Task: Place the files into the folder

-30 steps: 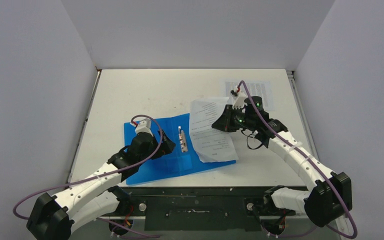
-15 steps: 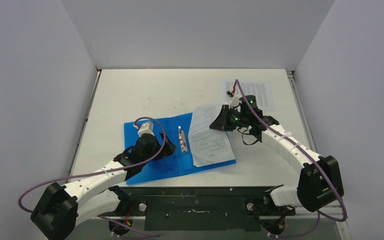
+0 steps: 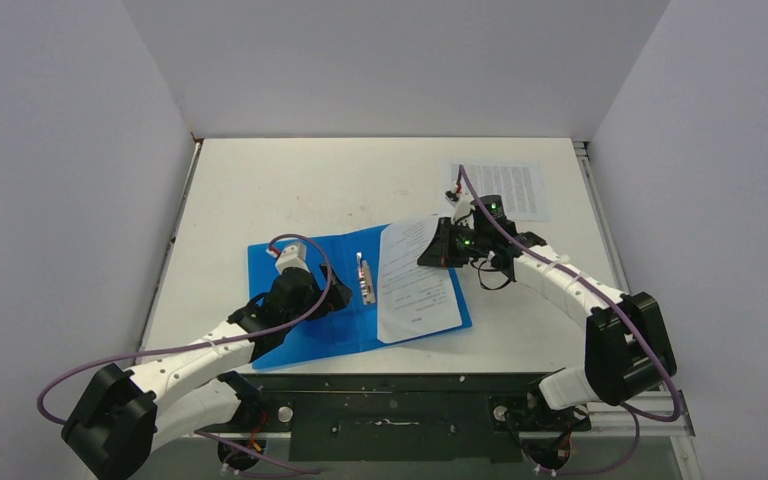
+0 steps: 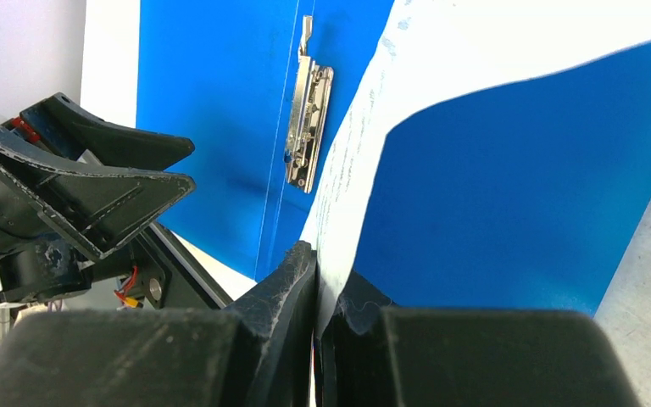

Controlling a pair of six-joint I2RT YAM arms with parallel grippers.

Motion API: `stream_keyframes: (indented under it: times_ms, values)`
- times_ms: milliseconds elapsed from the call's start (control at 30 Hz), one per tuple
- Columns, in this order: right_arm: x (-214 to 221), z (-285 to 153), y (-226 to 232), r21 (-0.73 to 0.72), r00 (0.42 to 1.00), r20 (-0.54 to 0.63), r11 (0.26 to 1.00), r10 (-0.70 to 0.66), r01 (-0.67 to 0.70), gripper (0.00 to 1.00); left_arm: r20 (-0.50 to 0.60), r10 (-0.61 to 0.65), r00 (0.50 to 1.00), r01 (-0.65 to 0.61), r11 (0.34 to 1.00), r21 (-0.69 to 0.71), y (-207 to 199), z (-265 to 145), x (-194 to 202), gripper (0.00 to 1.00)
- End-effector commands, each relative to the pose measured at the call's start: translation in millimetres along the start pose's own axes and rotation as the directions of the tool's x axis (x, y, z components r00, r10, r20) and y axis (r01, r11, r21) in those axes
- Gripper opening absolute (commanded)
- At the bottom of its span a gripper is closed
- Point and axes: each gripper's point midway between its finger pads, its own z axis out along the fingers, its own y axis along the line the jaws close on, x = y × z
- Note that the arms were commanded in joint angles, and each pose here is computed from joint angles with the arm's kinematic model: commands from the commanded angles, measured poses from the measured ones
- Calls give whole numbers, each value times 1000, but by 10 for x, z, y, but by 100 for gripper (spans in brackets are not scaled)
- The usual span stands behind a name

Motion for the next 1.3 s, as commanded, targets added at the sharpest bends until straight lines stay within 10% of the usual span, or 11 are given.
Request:
stream_keyframes:
  times_ms: [0,1267]
  values:
    - [-106,36,42,-42,997,34,997,-65,66,5,58,-7,998,4,999,42,-111,24,-142,89]
    - [-164,-24,458,-156,975,80,964,-207,217,5,56,19,998,-21,999,42,-56,37,-95,89]
